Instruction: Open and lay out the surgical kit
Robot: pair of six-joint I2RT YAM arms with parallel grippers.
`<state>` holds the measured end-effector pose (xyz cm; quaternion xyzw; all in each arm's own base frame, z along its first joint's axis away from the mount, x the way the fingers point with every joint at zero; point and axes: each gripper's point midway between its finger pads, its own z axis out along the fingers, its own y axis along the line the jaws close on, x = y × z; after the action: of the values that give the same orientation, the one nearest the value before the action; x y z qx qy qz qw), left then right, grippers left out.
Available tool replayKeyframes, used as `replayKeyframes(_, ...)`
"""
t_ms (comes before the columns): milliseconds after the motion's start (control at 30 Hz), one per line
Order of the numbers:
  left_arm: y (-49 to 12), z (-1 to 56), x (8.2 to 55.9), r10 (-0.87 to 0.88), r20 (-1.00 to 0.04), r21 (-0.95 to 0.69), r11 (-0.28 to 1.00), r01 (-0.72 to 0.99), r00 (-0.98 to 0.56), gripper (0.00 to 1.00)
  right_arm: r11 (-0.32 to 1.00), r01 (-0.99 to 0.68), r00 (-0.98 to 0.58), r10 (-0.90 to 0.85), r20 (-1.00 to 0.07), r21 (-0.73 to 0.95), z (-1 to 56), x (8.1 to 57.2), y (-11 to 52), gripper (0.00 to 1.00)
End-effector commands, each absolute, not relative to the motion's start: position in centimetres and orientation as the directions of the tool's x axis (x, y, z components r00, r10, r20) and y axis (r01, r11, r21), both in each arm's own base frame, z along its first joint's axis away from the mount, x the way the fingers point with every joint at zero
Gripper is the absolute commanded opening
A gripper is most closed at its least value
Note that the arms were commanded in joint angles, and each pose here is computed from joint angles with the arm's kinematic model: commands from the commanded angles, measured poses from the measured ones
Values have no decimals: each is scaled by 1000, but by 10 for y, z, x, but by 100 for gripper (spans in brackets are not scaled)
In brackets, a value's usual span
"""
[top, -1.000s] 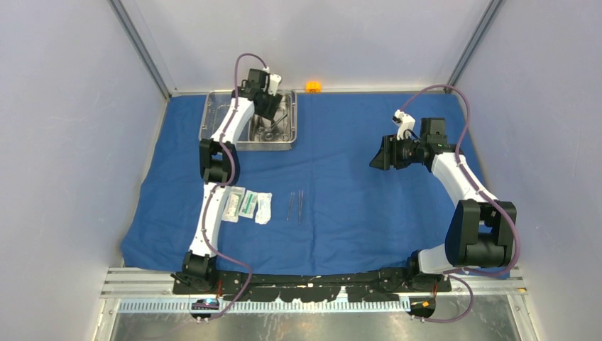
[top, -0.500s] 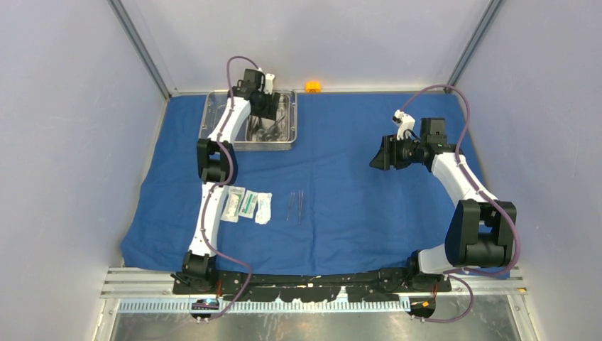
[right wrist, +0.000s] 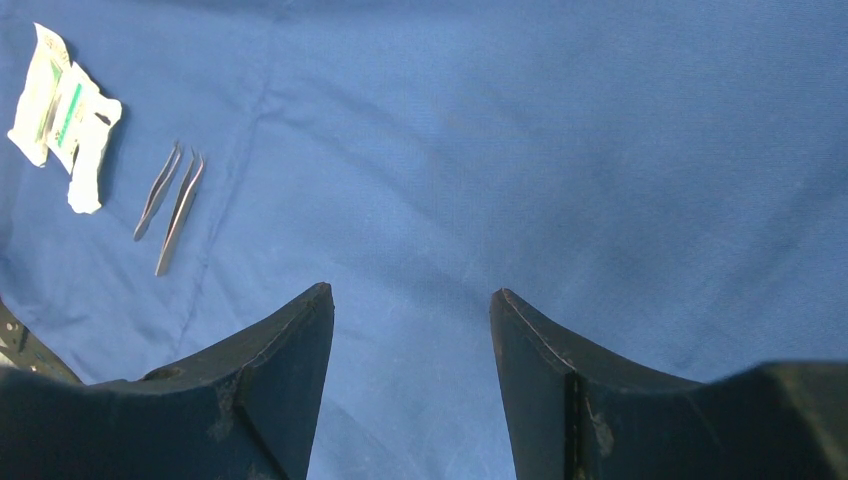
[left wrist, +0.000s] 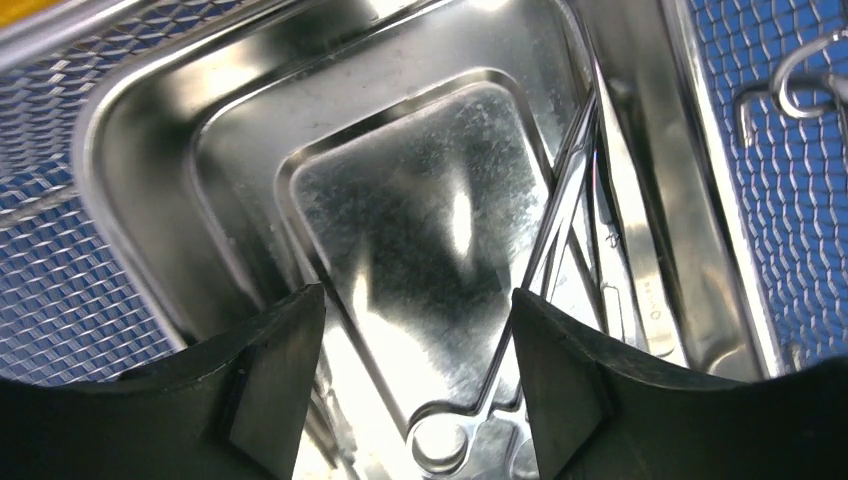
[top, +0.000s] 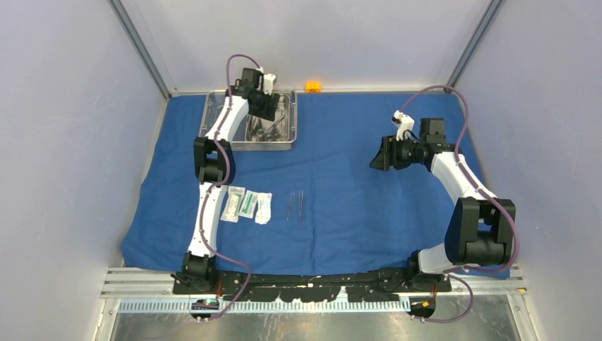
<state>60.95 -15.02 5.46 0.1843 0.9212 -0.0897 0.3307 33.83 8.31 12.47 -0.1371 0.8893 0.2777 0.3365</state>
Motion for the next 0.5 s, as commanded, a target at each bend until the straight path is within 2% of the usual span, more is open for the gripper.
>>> replayKeyframes(0, -142, 133, 620, 400, -726, 147, 885, 442, -558, 70, 805, -466, -691, -71, -719, 368, 142, 350, 84, 64)
replayKeyframes(67, -137, 131, 622, 474, -699, 237, 860, 452, -536, 71, 805, -466, -691, -71, -720, 368, 142, 350, 84, 64)
replayKeyframes(267, -129, 104, 623, 564, -617, 317, 817, 482, -549, 74, 805, -464, -692, -69, -719, 369, 142, 350, 84, 64)
replayKeyframes(467, -118, 99, 638, 590, -612, 401, 806, 436, -527, 72, 805, -464, -694, -70, -716, 371, 140, 350, 84, 64)
